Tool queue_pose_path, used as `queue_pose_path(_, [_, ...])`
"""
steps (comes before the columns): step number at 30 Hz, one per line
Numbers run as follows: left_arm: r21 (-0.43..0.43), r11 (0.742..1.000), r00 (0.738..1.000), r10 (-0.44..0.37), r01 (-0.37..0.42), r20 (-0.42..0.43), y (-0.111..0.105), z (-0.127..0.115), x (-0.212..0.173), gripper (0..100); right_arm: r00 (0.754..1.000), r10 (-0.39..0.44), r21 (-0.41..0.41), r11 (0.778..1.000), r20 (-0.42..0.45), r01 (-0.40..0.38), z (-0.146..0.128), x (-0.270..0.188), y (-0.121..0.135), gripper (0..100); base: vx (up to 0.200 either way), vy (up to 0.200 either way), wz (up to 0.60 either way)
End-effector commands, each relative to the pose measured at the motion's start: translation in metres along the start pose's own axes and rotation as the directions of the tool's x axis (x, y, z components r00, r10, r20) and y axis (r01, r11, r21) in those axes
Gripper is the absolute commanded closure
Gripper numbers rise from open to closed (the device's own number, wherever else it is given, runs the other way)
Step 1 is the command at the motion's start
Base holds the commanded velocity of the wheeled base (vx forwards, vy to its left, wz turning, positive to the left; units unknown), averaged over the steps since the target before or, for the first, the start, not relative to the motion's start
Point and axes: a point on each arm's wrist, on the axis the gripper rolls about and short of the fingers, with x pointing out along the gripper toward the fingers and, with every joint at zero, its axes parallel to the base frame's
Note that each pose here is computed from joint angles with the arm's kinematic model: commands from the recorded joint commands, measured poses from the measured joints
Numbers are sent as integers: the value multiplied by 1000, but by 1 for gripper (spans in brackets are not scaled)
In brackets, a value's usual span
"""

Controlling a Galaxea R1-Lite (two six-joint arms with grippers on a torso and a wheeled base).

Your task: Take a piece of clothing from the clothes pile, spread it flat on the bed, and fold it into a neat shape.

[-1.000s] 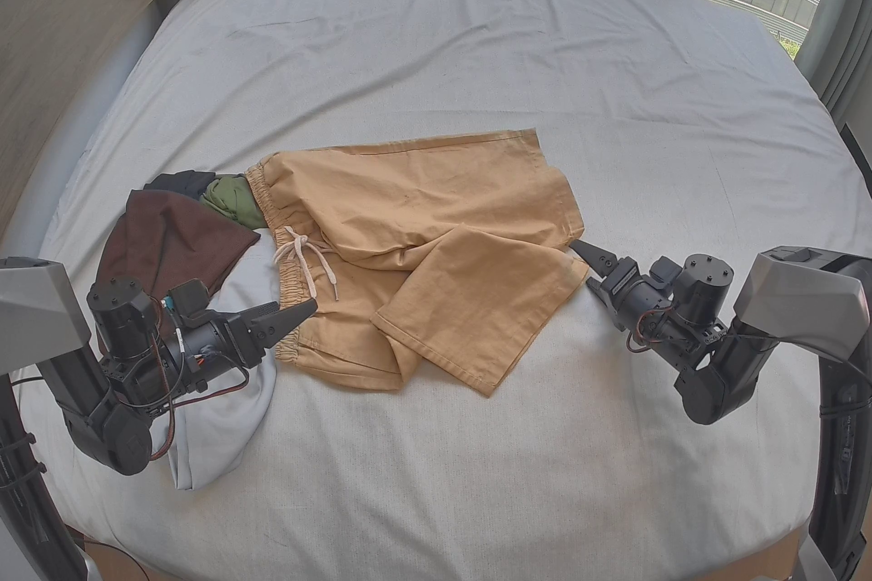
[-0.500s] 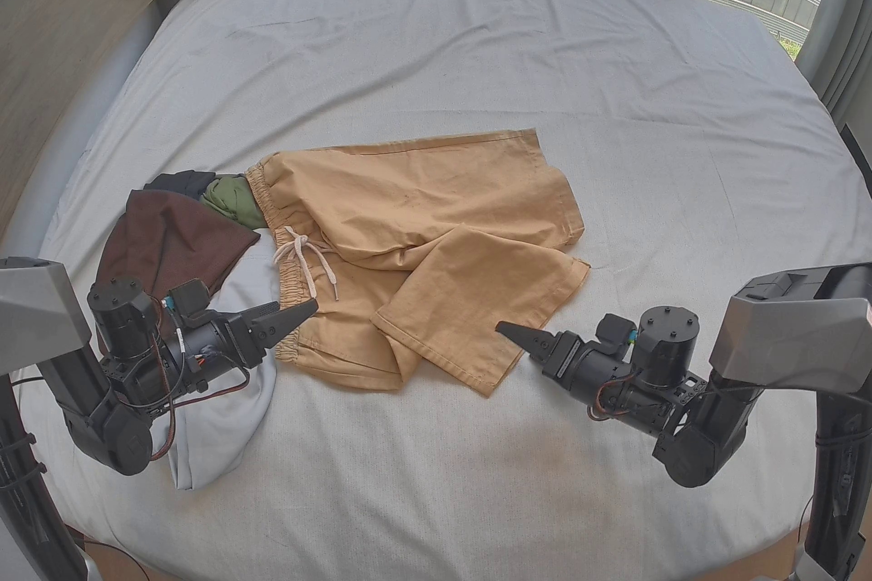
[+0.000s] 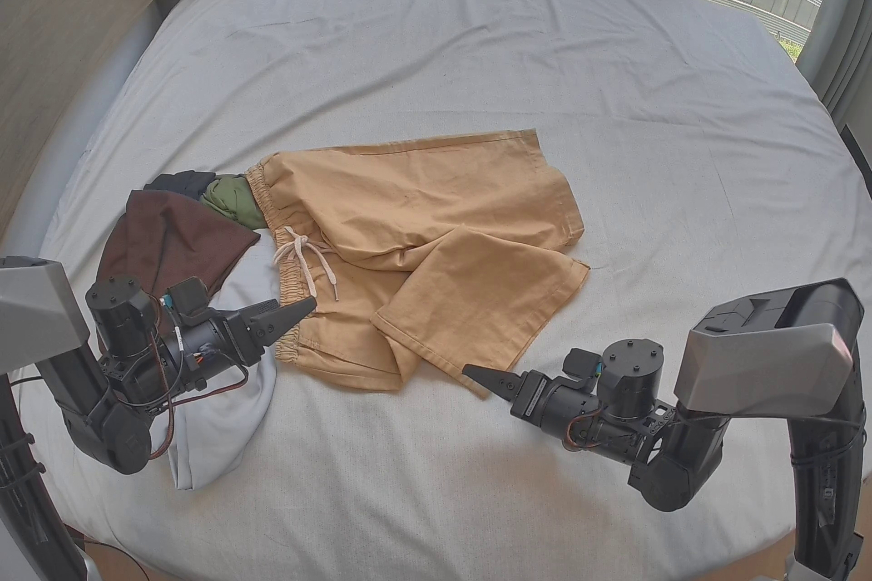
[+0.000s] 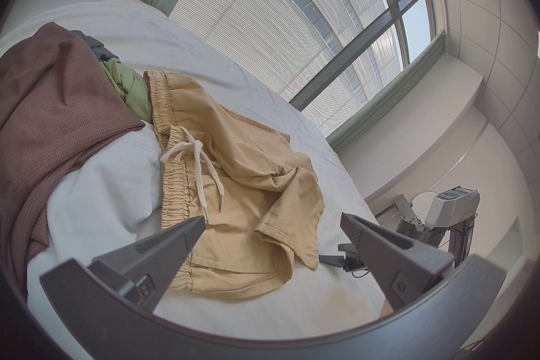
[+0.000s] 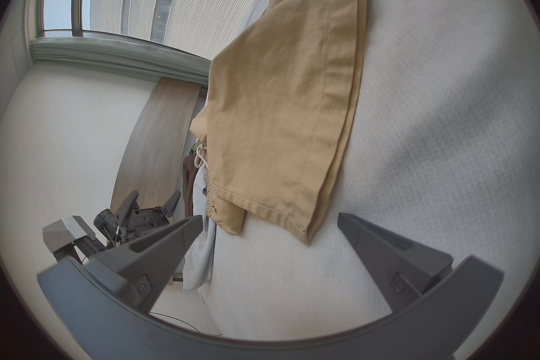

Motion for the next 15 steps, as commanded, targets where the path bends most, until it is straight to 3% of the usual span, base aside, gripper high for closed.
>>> queue_pose_path(1, [3,1000,1000,0,0,5,0,1,0,0,999,-31,8,999,-43,32,-15,9,-13,0,0,0,0])
queue_pose_path(10, [7,1000,1000,0,0,11,0,3,0,0,999,34,-10,999,23,-34,-3,25,-6,0,0,0,0])
queue_pose_path(15, [7,1000,1000,-4,3,12,-1,3,0,0,998,19,-8,1000,52,-19,1,25,-7,0,0,0,0])
